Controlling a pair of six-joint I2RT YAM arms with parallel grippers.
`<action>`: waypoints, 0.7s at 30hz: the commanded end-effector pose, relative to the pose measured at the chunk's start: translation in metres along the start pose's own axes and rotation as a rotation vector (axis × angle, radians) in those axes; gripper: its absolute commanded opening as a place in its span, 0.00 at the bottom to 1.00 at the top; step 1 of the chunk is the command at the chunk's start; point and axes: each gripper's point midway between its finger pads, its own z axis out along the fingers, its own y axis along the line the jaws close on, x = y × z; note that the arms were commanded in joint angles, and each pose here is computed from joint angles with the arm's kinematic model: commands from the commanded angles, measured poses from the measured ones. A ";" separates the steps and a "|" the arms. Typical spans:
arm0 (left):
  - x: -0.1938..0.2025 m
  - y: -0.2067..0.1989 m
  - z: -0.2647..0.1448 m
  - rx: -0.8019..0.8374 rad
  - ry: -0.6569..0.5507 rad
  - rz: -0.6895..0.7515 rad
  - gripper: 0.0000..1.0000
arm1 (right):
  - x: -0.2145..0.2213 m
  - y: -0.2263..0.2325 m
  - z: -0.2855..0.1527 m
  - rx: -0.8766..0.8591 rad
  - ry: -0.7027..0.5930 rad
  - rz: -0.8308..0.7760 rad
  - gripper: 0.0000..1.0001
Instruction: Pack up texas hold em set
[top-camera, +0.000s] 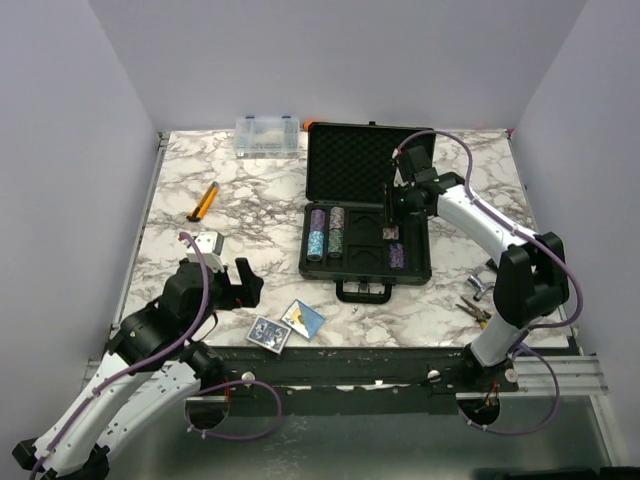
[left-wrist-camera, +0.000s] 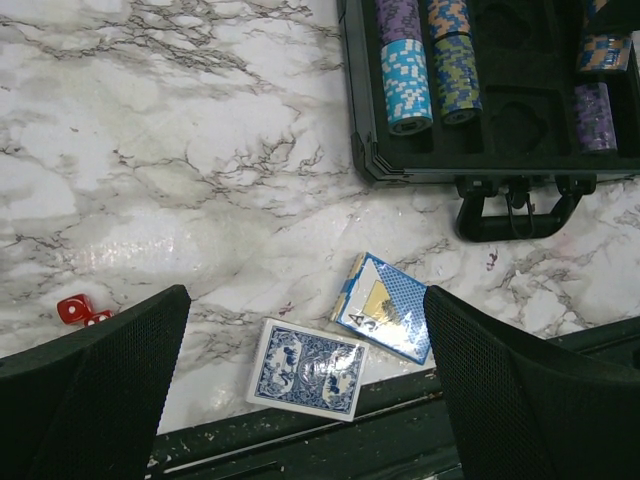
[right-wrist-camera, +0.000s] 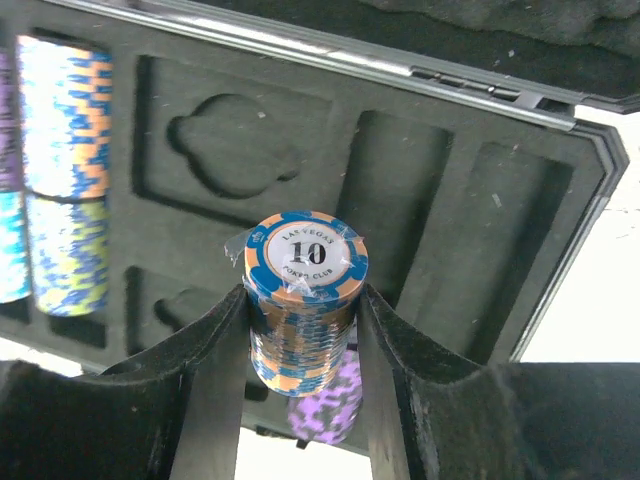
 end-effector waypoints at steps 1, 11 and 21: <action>-0.002 0.003 0.006 -0.025 -0.008 0.002 0.98 | -0.029 -0.017 0.007 0.096 -0.103 -0.083 0.01; 0.000 0.000 0.008 -0.009 0.002 0.011 0.98 | -0.021 -0.033 0.029 0.168 -0.069 -0.124 0.01; 0.001 -0.001 0.009 -0.008 0.009 0.016 0.98 | 0.002 -0.035 0.042 0.162 0.011 -0.100 0.01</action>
